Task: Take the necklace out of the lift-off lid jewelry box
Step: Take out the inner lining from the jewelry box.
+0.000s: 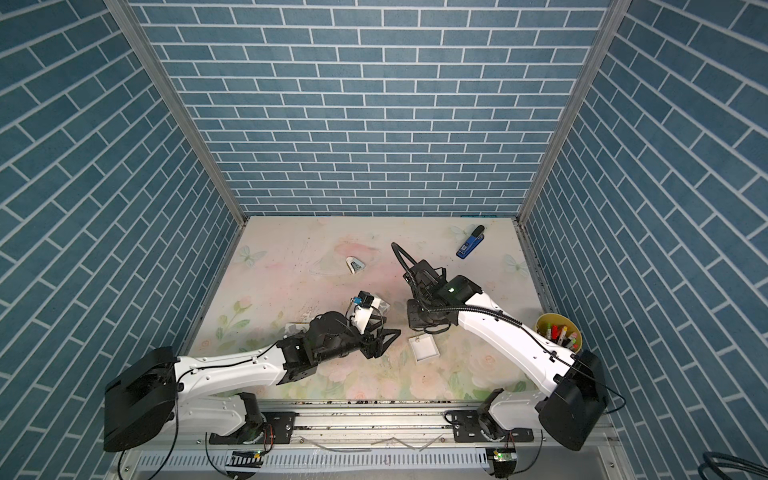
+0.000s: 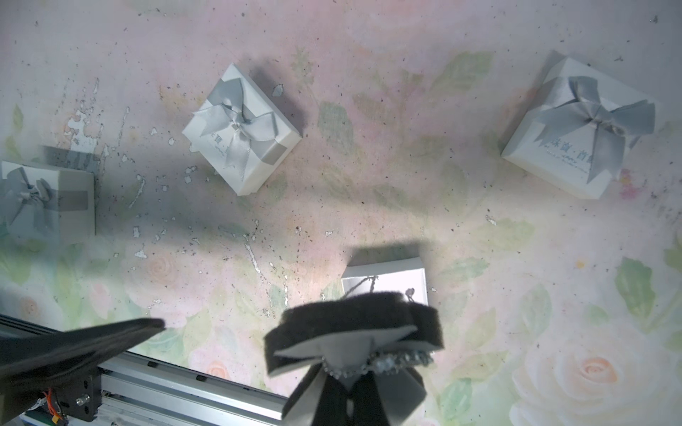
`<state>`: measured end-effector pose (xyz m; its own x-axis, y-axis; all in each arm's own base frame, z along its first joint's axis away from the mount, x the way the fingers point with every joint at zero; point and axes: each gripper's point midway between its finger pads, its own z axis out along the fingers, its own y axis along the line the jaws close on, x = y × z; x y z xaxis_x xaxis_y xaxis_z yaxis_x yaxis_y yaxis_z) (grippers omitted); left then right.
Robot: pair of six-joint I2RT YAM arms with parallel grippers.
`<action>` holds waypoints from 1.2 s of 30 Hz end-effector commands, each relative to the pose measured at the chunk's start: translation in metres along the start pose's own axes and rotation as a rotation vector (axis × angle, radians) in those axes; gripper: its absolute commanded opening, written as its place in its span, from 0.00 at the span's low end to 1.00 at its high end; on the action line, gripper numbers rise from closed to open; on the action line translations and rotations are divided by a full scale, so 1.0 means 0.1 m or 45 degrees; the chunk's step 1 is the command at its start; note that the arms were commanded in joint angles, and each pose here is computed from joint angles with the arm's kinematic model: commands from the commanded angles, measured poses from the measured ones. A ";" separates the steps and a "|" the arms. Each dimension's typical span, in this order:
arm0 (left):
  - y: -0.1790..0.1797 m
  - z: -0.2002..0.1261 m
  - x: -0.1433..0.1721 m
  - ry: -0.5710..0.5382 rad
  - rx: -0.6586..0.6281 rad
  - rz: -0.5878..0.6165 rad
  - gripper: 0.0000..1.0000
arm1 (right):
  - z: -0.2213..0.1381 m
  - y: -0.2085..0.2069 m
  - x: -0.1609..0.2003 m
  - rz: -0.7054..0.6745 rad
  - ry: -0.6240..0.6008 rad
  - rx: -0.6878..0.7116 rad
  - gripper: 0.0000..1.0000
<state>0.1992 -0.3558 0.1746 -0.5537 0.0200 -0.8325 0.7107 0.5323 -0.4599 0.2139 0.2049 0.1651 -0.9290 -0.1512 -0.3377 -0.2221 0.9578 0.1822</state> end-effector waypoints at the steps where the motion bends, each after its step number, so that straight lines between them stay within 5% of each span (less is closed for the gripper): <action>1: -0.12 0.06 -0.24 -0.052 0.101 -0.199 0.68 | -0.16 -0.02 -0.03 0.063 -0.038 0.006 0.01; 14: -0.15 0.33 -0.36 -0.081 0.264 -0.404 0.54 | -0.26 0.05 -0.08 0.084 -0.083 -0.054 0.01; 36: -0.17 0.46 -0.16 -0.040 0.336 -0.476 0.46 | -0.21 0.05 -0.08 0.086 -0.081 -0.052 0.01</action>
<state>0.2200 -0.4035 0.1857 -0.7821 -0.1704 -0.5994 0.5462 0.2755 -0.7910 0.2132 0.2049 0.1823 -0.9193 -0.1115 -0.3774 -0.2080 0.9518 0.2254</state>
